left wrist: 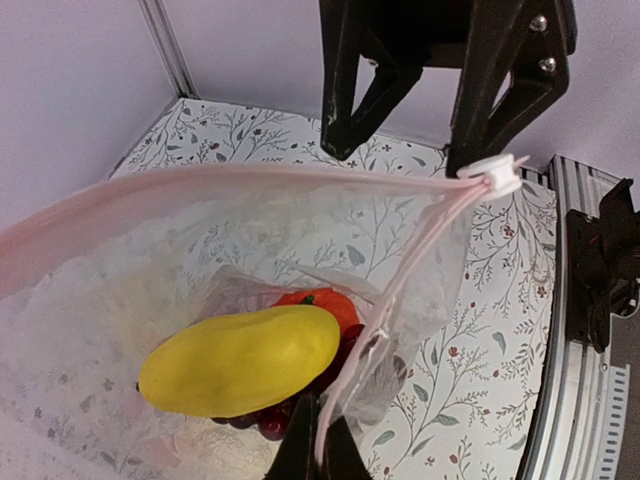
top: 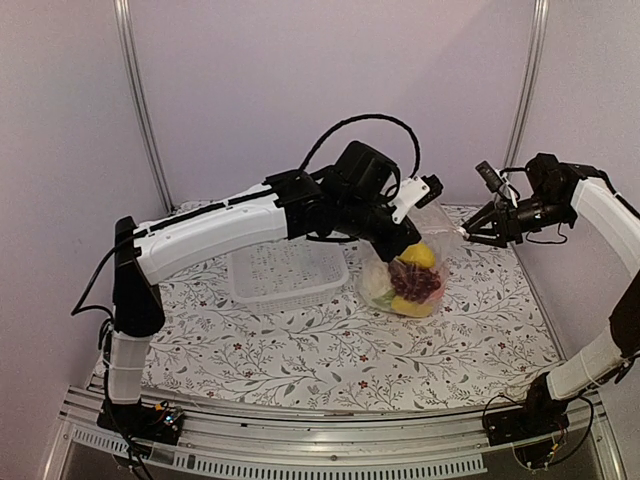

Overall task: Place the food in the zip-top bag and seal the zipper
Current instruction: Pass from the left arm to the right

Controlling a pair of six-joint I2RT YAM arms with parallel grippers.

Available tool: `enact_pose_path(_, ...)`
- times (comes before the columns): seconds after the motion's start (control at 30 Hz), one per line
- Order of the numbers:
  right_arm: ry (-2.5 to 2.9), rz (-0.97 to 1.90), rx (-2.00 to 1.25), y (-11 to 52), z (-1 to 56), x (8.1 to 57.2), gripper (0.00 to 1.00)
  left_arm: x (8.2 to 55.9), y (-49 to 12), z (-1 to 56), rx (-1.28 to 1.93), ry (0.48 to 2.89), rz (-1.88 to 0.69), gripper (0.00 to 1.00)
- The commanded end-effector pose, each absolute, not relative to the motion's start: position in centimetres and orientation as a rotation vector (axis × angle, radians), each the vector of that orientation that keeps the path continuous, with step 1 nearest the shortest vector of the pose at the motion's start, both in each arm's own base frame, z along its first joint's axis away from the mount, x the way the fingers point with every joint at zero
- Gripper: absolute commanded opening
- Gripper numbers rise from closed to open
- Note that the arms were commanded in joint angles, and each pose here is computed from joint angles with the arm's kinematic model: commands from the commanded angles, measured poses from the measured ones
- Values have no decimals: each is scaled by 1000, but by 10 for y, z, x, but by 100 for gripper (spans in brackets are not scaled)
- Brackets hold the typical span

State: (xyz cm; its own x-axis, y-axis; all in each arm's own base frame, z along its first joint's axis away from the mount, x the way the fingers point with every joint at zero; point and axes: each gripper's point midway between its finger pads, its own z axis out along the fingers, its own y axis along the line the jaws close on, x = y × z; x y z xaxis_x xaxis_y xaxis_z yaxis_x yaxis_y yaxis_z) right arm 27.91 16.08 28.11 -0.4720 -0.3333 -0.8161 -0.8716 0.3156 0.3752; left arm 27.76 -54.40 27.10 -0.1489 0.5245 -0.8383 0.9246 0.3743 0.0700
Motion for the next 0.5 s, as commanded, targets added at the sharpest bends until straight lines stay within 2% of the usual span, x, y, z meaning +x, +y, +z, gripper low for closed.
enact_pose_path(0.0, 1816, 1003, -1247, 159, 279, 263, 57, 283, -535, 308, 1191, 1758, -674, 1)
enact_pose_path(0.33, 1784, 947, -1344, 155, 278, 226, 58, 285, -536, 307, 1191, 1758, -688, 1)
enact_pose_path(0.47, 1764, 856, -1304, 153, 285, 239, 58, 282, -539, 309, 1203, 1750, -708, 1)
